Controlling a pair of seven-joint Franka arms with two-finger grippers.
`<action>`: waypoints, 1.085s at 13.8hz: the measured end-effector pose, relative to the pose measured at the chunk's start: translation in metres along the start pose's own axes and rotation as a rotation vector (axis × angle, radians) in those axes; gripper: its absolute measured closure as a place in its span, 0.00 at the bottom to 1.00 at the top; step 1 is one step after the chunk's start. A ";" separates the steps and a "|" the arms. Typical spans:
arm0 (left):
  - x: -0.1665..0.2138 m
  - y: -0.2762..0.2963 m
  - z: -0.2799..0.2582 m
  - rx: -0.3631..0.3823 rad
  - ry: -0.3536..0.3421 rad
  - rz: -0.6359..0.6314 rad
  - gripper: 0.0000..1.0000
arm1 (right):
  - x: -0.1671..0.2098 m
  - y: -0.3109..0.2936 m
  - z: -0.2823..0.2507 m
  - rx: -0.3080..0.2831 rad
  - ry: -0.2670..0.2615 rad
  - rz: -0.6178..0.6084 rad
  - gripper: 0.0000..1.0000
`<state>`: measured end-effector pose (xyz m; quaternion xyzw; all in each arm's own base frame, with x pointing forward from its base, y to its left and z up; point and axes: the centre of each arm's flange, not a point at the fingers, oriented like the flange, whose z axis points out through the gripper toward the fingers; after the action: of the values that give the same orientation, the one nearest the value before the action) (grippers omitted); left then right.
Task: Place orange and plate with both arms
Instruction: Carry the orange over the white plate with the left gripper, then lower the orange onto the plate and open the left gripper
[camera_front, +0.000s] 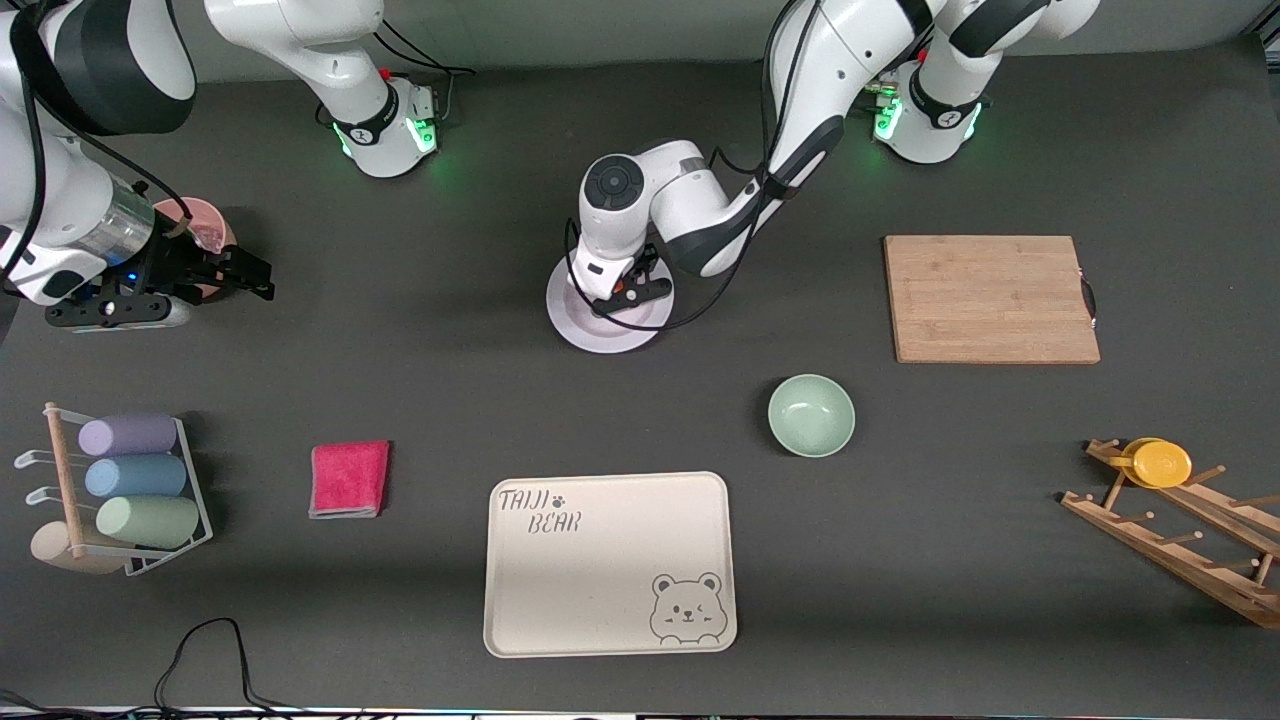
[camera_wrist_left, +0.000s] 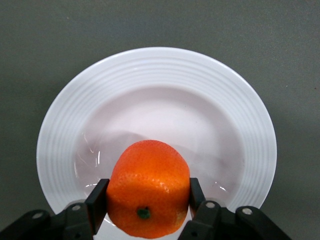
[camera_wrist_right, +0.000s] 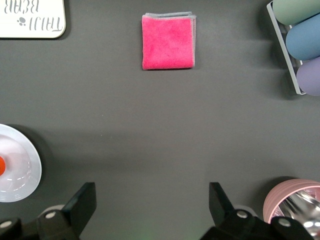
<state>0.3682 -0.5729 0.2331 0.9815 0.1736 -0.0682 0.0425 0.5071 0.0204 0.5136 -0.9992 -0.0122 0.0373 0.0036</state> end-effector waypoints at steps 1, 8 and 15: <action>0.000 0.000 0.000 -0.001 0.001 0.000 0.32 | -0.001 -0.003 0.003 -0.001 -0.005 -0.006 0.00; 0.004 0.003 -0.006 -0.009 0.008 -0.003 0.00 | -0.007 -0.004 0.001 0.001 0.011 -0.009 0.00; 0.099 -0.044 -0.120 0.115 0.066 -0.005 0.00 | -0.019 0.009 0.006 0.010 0.003 0.017 0.00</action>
<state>0.4594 -0.4861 0.3342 0.9837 0.1729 -0.0458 -0.0200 0.4885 0.0106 0.5092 -0.9993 -0.0036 0.0359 0.0085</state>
